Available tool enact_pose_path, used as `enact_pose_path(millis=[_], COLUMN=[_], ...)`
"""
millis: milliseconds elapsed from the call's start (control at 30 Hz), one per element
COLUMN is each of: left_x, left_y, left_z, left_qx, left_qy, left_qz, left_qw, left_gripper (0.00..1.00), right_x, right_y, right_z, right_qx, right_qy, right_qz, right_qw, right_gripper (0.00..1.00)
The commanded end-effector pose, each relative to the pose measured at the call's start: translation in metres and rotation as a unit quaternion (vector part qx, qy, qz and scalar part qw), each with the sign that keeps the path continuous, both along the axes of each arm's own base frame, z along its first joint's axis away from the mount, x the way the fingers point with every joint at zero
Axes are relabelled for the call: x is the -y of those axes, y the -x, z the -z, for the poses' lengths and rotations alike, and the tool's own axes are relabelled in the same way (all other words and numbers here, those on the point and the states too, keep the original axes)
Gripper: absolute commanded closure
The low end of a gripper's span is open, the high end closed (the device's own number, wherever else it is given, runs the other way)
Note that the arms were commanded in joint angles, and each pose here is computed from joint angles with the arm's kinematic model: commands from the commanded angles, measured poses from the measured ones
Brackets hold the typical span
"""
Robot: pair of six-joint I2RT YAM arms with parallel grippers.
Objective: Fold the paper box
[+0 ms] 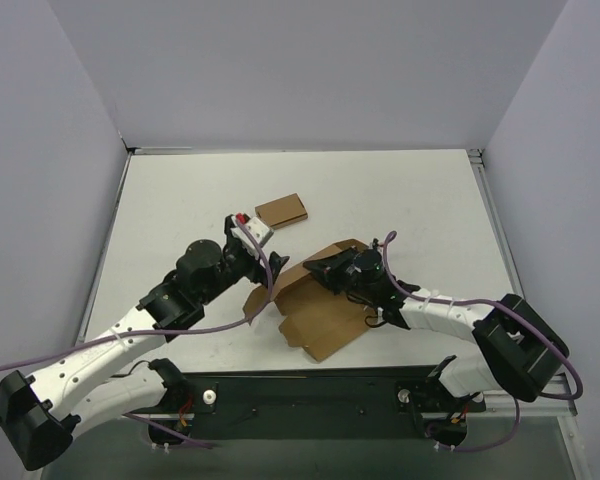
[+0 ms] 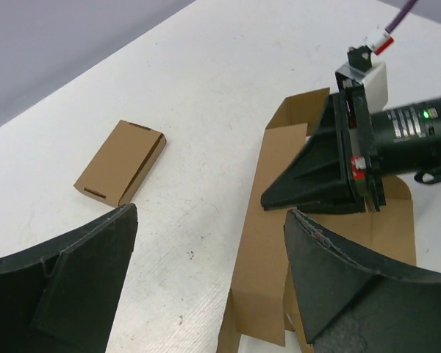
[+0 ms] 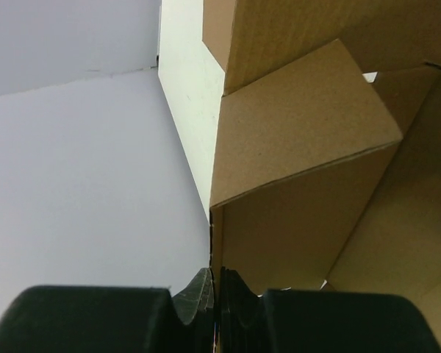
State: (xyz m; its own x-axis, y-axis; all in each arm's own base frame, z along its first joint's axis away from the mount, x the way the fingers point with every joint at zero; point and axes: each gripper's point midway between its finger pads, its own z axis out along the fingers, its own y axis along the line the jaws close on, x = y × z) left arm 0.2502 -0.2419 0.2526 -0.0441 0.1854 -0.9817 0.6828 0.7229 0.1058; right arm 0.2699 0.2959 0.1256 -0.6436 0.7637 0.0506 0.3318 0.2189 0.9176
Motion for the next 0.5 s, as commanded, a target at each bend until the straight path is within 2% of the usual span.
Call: enact_pose_path(millis=[0, 133, 167, 233, 467], left_x=[-0.001, -0.012, -0.018, -0.020, -0.052], left_y=[-0.011, -0.020, -0.018, -0.021, -0.022], left_z=[-0.019, -0.002, 0.015, 0.014, 0.063], left_qx=[-0.071, -0.123, -0.137, -0.132, -0.182], left_qy=[0.067, 0.110, 0.107, 0.132, 0.140], left_qz=[-0.007, -0.046, -0.056, -0.069, -0.163], left_qw=[0.995, 0.985, 0.983, 0.980, 0.960], left_gripper=[0.09, 0.10, 0.10, 0.10, 0.10], right_x=[-0.004, 0.001, 0.001, 0.001, 0.005], right_y=[-0.006, -0.004, -0.002, -0.001, -0.001], right_z=[-0.019, -0.007, -0.006, -0.002, 0.009], right_qx=[0.101, 0.129, 0.145, 0.159, 0.167], right_qy=[0.017, 0.040, 0.043, 0.048, 0.028], right_qz=[-0.018, -0.026, -0.034, -0.043, -0.040], right_qw=[0.995, 0.991, 0.988, 0.985, 0.985], right_gripper=[1.00, 1.00, 1.00, 1.00, 1.00])
